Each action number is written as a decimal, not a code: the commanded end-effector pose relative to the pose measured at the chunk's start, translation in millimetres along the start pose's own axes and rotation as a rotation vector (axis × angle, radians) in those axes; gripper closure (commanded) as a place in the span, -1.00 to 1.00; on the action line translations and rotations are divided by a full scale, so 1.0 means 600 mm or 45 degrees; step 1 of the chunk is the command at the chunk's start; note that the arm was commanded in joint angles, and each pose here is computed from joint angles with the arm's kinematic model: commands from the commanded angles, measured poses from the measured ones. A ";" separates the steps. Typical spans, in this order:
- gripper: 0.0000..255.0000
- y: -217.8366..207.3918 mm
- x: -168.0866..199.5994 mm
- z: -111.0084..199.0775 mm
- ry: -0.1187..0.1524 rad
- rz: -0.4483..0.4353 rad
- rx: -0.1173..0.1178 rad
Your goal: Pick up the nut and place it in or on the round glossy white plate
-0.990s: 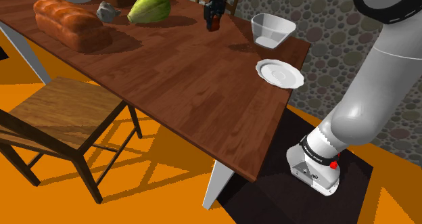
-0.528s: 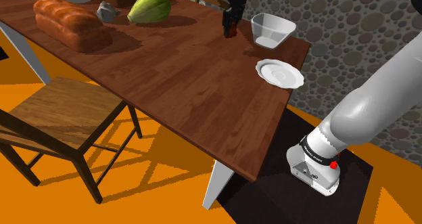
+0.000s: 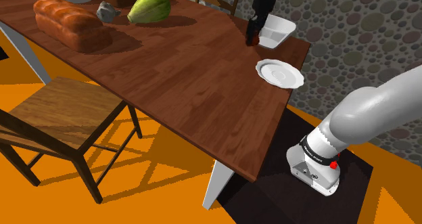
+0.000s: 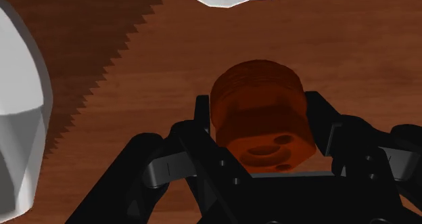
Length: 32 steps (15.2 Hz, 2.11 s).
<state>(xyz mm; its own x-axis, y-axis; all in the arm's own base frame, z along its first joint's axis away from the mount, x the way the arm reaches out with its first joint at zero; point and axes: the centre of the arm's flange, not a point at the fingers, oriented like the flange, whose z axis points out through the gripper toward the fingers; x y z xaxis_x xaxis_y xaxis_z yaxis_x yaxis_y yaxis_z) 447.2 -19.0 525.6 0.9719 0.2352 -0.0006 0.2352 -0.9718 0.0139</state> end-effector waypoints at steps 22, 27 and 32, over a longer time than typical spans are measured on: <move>1.00 0.018 -0.261 0.102 0.000 0.000 0.001; 1.00 0.018 -0.261 0.118 0.000 0.000 0.001; -1.00 0.016 -0.261 0.118 0.000 0.000 0.001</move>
<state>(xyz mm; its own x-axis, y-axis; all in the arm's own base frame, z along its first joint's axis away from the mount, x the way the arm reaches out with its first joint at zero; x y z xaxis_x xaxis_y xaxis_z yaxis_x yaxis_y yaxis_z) 297.9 -67.1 456.7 0.9719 0.2352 0.0032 0.2351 -0.9718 0.0155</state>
